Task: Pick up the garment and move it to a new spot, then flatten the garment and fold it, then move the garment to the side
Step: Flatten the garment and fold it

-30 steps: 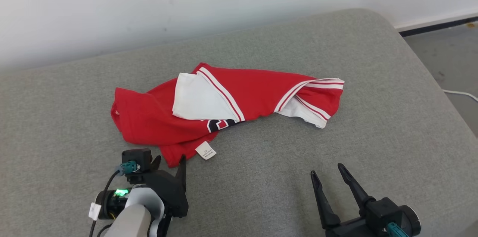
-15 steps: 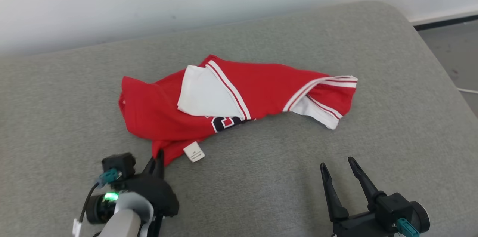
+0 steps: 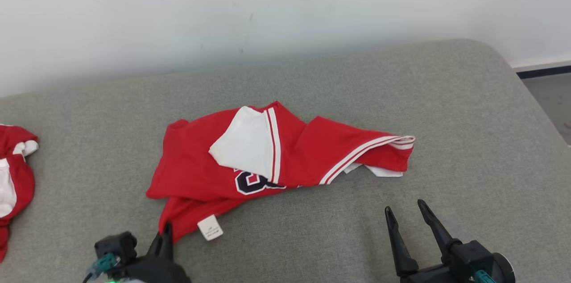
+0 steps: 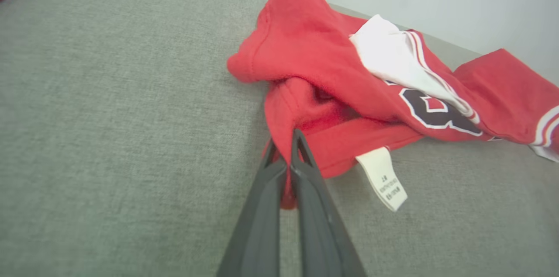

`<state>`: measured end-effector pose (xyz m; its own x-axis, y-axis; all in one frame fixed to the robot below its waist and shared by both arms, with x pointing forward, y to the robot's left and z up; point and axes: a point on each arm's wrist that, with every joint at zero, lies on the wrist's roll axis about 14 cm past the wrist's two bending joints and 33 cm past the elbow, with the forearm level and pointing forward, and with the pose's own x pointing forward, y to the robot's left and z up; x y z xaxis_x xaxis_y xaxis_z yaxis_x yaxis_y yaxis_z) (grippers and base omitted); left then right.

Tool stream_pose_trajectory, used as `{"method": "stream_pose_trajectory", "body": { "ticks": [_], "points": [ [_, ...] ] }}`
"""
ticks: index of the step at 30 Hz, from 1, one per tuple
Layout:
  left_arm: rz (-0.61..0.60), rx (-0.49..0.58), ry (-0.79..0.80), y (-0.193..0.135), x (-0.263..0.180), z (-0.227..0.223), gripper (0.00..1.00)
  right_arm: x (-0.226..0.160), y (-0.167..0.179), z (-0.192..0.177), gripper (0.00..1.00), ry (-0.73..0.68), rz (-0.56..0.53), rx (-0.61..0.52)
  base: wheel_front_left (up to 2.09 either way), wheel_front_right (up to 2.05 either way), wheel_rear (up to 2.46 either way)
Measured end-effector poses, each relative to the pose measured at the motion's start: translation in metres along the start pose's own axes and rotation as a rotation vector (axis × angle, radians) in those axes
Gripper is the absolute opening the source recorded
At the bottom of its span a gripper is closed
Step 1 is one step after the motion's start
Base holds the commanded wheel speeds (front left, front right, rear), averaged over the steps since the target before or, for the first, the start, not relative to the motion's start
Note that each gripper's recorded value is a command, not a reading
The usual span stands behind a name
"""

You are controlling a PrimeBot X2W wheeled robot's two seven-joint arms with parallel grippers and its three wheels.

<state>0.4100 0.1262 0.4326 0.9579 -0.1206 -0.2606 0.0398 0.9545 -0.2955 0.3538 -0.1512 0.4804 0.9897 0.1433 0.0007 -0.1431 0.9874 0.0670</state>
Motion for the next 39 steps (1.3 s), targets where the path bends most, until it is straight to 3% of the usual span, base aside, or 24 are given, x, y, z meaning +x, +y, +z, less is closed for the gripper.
{"method": "stream_pose_trajectory", "body": {
  "ticks": [9,10,11,18,29,39],
  "points": [
    [0.062,0.030,0.030,0.016,-0.023,-0.009,0.00,-0.011,-0.007,0.004,1.00,-0.014,-0.028,0.004,0.00,0.00,0.00],
    [0.063,0.030,0.030,0.016,-0.024,-0.010,0.12,-0.011,-0.008,0.004,1.00,-0.015,-0.031,0.004,0.00,0.00,0.00],
    [0.065,0.031,0.025,0.016,-0.025,-0.010,1.00,-0.012,-0.008,0.005,1.00,-0.016,-0.033,0.004,0.00,0.00,0.00],
    [0.057,0.036,-0.061,0.014,-0.031,0.001,1.00,-0.013,-0.010,0.009,1.00,-0.030,-0.037,0.005,0.00,0.00,0.00],
    [-0.011,0.097,-0.333,0.007,-0.056,0.068,1.00,-0.016,-0.013,0.015,1.00,-0.051,-0.047,-0.001,0.00,0.00,0.00],
    [0.018,0.158,-0.393,0.021,-0.087,0.074,1.00,-0.024,-0.014,0.017,1.00,-0.060,-0.052,-0.014,0.00,0.00,0.00]
  ]
}}
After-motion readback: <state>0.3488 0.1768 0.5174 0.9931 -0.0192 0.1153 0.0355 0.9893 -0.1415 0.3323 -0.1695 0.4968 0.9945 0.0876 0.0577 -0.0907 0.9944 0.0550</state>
